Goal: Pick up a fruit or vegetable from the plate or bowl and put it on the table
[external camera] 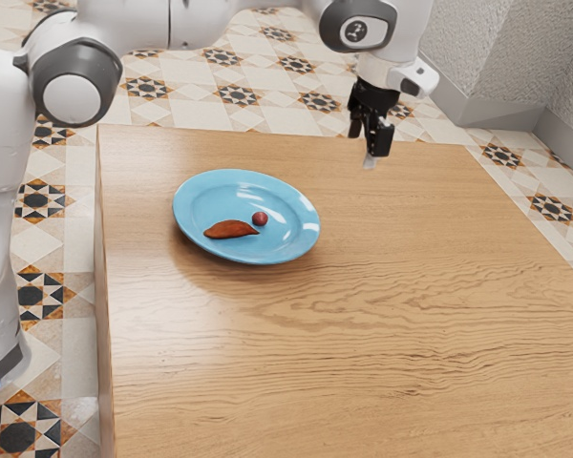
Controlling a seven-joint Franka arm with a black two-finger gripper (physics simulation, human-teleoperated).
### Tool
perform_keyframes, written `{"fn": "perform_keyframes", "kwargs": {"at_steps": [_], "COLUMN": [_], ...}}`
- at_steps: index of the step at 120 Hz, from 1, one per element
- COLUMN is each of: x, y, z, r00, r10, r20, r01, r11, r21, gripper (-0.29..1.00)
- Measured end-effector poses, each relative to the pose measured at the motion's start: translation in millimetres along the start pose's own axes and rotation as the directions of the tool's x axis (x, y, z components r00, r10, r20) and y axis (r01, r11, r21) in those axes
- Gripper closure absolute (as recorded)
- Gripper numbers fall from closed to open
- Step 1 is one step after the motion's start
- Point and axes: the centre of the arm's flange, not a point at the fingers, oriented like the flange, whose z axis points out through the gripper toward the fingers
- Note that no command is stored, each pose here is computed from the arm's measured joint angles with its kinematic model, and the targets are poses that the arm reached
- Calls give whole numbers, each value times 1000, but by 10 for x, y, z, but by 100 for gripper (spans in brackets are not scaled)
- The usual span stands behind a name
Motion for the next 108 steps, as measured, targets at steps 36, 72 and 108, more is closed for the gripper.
{"fn": "perform_keyframes", "kwargs": {"at_steps": [36, 72, 108], "x": [-2, 150, -628], "y": [-180, -248, -360], "z": [-11, 259, 977], "r00": [1000, 996, 968], "r10": [-22, -91, -130], "r20": [-8, 3, 216], "r01": [21, 91, 162], "r11": [1000, 988, 977], "r21": [-16, -125, -140], "gripper": [0, 0, 0]}}
